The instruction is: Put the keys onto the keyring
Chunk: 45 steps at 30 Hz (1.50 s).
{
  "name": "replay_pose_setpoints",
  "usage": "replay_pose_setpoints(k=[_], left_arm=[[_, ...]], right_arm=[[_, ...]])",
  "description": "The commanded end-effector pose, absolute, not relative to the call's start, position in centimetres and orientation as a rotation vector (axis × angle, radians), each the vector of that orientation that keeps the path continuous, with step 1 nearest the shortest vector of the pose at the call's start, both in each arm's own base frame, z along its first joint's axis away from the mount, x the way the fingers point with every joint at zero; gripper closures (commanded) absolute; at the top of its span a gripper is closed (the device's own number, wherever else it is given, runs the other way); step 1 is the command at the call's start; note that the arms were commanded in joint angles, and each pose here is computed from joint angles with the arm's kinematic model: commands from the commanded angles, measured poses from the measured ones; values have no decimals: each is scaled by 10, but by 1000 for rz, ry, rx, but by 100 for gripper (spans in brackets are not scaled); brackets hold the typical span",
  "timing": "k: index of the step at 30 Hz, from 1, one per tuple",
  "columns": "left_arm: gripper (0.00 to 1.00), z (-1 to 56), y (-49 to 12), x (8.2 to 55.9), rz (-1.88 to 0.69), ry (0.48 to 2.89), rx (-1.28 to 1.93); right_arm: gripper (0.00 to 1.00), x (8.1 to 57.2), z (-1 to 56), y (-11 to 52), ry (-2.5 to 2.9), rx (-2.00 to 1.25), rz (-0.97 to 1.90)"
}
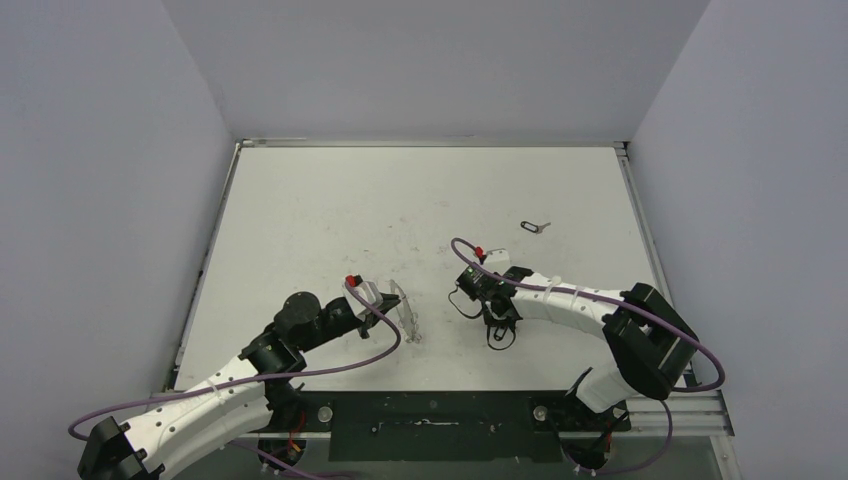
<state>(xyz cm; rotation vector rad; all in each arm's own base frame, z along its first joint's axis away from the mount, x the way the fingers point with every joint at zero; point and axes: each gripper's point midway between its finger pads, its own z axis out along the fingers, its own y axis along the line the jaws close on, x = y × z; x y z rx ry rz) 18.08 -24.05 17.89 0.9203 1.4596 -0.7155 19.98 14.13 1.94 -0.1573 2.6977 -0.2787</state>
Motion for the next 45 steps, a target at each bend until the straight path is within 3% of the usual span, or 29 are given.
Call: replay_pose_setpoints(k=[1, 11, 23, 45], left_arm=[[100, 184, -242, 180, -720, 1443, 916], [100, 188, -241, 179, -723, 1439, 916], [100, 195, -250, 178, -806, 1461, 867], [100, 204, -275, 165, -968, 1393, 924]], right_arm=[[100, 204, 28, 142, 2661, -153, -265], [100, 227, 82, 158, 2494, -340, -130], [100, 226, 169, 192, 2166, -548, 283], [100, 189, 198, 272, 1968, -1025, 732]])
